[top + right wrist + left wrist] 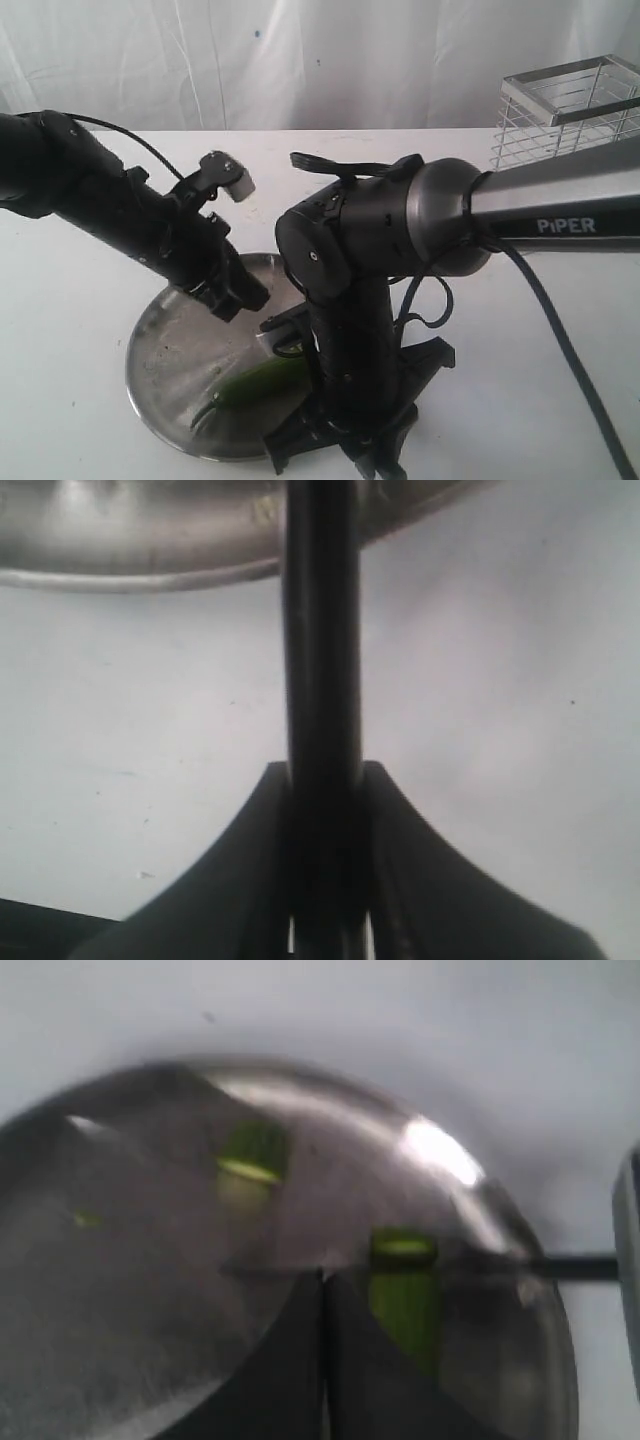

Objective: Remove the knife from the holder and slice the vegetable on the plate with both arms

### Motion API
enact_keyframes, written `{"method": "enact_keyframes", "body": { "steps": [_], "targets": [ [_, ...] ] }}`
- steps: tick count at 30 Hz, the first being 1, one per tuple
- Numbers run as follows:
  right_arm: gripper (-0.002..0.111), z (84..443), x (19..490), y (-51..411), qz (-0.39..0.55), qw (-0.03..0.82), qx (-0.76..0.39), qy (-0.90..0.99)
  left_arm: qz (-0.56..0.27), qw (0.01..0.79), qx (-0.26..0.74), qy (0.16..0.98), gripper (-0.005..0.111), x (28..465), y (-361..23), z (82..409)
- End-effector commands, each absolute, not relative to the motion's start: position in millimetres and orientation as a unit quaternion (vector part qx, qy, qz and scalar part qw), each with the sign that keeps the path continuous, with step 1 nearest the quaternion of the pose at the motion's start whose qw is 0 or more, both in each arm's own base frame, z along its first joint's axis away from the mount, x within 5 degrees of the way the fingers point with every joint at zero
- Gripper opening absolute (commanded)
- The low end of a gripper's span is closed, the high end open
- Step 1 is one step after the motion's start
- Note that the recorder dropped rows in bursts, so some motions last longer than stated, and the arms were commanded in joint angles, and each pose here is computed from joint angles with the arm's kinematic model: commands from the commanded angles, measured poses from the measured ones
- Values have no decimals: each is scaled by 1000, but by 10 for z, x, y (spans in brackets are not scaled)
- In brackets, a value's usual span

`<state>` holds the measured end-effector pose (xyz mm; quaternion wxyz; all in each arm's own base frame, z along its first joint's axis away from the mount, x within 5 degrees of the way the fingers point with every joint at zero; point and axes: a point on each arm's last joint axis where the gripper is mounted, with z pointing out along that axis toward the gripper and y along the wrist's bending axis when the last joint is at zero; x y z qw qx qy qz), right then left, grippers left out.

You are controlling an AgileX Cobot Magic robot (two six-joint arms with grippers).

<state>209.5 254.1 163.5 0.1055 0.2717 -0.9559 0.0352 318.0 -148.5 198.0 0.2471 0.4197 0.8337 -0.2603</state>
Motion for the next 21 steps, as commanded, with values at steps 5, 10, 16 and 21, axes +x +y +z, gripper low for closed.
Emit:
{"method": "enact_keyframes", "body": {
  "steps": [5, 10, 16, 21],
  "targets": [
    [0, 1661, 2138, 2538, 33, 94, 279, -955, -276, 189, 485, 808, 20, 2939, -1443, 1828],
    [0, 1659, 2146, 2547, 29, 88, 280, -956, -319, 227, 519, 760, 53, 2839, -1502, 1786],
    [0, 1654, 2166, 2568, 21, 74, 280, -957, -324, 253, 527, 744, 62, 2793, -1517, 1677],
    [0, 1653, 2171, 2573, 19, 71, 280, -957, -291, 240, 552, 743, 62, 2740, -1591, 1463]
  ]
}}
